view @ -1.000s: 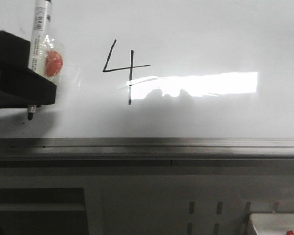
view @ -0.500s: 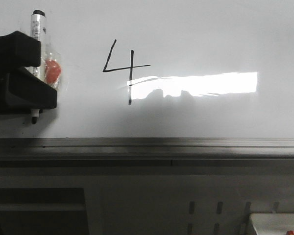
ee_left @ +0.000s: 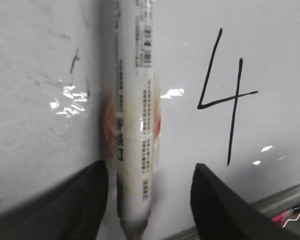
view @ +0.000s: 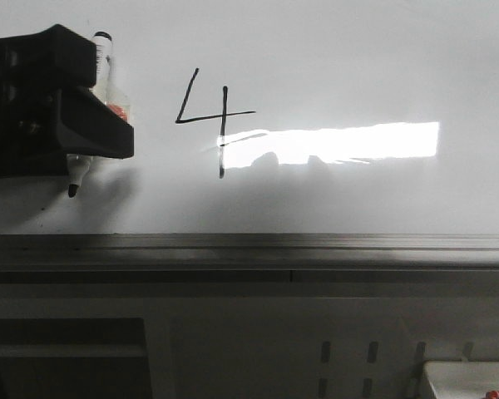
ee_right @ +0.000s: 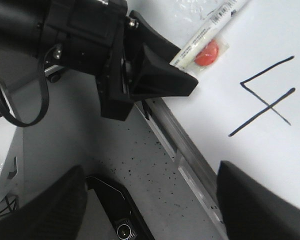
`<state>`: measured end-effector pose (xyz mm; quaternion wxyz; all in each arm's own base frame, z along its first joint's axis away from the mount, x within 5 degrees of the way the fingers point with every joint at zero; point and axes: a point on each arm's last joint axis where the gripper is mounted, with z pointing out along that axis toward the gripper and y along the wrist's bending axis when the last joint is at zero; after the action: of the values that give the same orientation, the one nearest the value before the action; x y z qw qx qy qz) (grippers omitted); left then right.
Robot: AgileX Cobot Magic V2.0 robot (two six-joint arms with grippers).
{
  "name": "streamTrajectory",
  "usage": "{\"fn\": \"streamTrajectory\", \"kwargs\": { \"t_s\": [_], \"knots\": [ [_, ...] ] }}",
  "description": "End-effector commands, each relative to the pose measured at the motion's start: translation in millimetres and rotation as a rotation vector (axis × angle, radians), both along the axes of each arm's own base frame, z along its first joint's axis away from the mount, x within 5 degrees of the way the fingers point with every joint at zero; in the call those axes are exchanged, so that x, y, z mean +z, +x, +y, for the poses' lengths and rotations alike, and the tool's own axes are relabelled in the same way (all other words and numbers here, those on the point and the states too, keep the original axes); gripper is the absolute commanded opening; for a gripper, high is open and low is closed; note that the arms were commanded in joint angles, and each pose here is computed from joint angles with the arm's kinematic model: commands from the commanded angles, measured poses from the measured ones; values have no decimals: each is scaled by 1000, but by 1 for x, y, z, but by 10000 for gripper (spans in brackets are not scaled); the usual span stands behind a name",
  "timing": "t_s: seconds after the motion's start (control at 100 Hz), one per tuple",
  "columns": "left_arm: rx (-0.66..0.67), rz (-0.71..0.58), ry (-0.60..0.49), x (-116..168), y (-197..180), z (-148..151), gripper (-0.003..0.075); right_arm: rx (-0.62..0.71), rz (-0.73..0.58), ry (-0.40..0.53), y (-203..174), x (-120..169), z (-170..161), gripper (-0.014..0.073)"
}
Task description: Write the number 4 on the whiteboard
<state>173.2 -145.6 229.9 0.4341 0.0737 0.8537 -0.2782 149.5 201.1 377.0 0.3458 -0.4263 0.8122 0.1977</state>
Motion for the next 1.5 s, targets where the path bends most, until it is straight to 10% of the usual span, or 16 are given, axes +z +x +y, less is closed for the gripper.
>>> {"fn": "streamTrajectory", "kwargs": {
  "t_s": [0.0, 0.16, 0.28, 0.39, 0.71, 1.49],
  "knots": [
    [24, -58, -49, 13, 4, -1, 419, -5, -92, 87, -2, 23, -6, 456],
    [-8, -111, -56, 30, -6, 8, 407, -14, -174, 133, -12, 28, -23, 237],
    [-31, -200, -85, 49, -22, 21, 220, -24, -264, 201, -28, 26, -47, -76],
    [-56, -339, -102, 64, -42, 38, -18, -34, -361, 326, -49, 20, -73, -63],
    [-88, -672, -128, 58, -102, 87, -20, -48, -544, 553, -103, -41, -143, -63],
    [-74, -740, -179, 45, -120, 102, -20, -50, -573, 589, -122, -84, -166, -65]
  ]
}}
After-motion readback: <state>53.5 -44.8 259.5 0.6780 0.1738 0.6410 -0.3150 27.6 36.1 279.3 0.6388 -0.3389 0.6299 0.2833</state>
